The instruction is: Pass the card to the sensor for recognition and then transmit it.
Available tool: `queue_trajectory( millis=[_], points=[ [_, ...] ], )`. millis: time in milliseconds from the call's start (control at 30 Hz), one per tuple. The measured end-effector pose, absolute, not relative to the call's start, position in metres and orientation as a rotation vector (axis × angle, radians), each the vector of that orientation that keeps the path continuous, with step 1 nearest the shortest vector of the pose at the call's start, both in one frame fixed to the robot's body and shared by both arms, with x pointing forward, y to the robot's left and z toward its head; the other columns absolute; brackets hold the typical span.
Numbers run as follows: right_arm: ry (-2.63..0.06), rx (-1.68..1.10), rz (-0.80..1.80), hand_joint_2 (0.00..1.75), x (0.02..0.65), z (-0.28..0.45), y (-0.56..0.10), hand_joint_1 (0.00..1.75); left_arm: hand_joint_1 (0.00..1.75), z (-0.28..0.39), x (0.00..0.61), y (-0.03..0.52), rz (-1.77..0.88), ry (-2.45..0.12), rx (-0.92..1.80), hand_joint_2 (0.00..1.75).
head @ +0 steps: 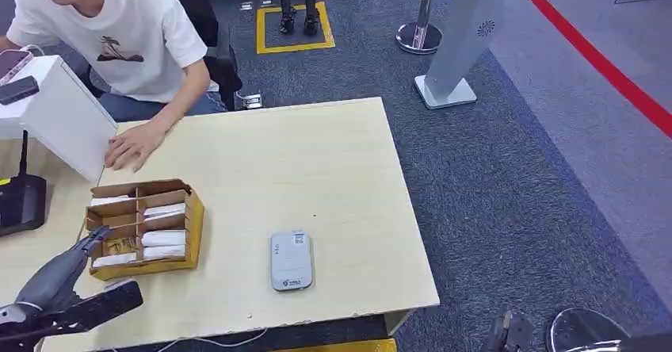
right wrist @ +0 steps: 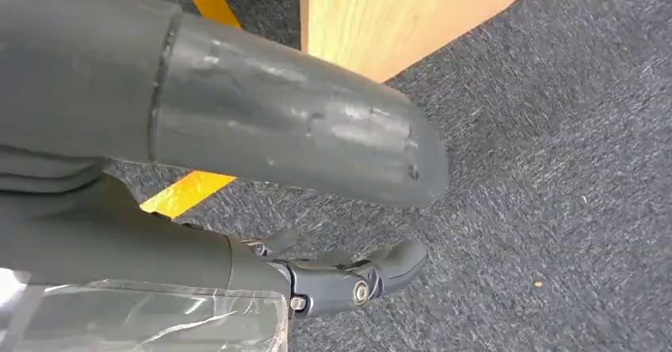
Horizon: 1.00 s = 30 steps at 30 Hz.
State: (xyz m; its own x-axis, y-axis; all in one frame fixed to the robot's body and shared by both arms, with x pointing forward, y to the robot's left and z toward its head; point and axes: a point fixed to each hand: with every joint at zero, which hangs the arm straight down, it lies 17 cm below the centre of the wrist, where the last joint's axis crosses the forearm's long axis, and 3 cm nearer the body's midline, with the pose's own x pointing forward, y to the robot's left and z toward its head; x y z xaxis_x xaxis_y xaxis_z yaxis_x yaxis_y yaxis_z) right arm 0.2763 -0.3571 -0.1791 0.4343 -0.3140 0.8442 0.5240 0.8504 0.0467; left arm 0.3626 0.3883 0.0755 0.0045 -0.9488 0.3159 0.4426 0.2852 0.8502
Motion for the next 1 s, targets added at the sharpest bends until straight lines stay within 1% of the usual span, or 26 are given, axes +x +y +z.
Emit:
queue_trajectory(
  millis=[533, 1000],
  points=[
    [-0.994, -0.234, -0.521, 0.00, 0.279, -0.178, -0.356, 0.00, 0.00, 0.079, 0.387, 0.382, -1.203, -1.083, 0.604, 1.75],
    [-0.995, -0.233, -0.521, 0.00, 0.280, -0.178, -0.356, 0.00, 0.00, 0.074, 0.389, 0.379, -1.203, -1.077, 0.582, 1.75]
  ],
)
